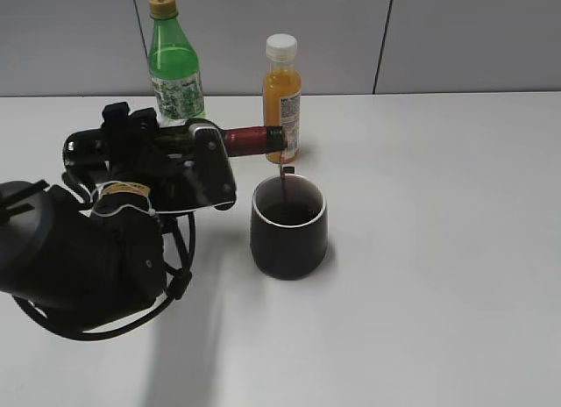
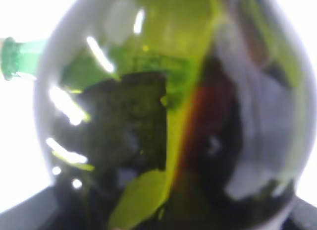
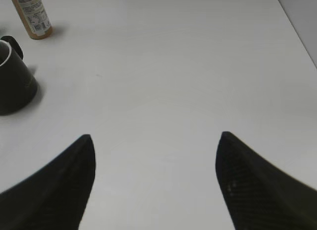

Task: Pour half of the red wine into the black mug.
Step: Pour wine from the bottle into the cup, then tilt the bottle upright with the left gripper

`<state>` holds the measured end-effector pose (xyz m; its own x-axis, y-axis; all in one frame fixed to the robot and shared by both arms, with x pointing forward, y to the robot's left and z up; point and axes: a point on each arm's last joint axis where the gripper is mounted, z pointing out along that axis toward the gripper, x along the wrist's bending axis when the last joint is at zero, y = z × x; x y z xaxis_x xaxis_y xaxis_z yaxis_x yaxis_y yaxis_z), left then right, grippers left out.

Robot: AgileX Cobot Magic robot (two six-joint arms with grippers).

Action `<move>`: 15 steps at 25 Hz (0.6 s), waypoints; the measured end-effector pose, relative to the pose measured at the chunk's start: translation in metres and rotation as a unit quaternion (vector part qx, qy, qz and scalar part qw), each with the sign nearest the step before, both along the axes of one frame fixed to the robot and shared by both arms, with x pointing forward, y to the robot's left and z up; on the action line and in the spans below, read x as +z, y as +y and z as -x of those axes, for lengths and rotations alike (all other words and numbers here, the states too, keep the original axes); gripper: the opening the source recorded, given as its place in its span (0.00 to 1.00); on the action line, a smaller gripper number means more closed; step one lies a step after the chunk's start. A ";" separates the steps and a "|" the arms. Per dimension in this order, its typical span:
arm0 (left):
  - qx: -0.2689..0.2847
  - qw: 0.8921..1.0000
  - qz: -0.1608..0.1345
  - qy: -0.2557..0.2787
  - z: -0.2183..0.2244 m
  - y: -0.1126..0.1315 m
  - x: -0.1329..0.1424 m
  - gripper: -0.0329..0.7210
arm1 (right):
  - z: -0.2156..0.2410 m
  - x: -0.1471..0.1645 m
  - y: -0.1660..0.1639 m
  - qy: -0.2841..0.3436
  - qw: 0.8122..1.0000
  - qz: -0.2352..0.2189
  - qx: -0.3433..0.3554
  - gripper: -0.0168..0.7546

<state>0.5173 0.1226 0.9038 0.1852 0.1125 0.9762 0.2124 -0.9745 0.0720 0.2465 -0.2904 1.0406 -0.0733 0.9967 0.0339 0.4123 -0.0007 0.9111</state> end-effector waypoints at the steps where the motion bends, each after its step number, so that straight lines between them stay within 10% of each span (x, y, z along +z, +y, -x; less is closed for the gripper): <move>1: -0.002 1.000 0.012 -0.004 0.000 -0.001 0.000 0.76 | 0.000 0.000 0.000 0.000 1.000 0.000 0.000 0.76; 10: -0.005 0.978 0.206 -0.022 0.002 -0.012 -0.001 0.76 | 0.000 0.000 0.000 0.000 1.000 0.000 0.000 0.76; 15: 0.008 0.932 0.360 -0.039 0.002 -0.016 -0.001 0.76 | 0.000 0.000 0.000 0.000 1.000 0.000 0.000 0.76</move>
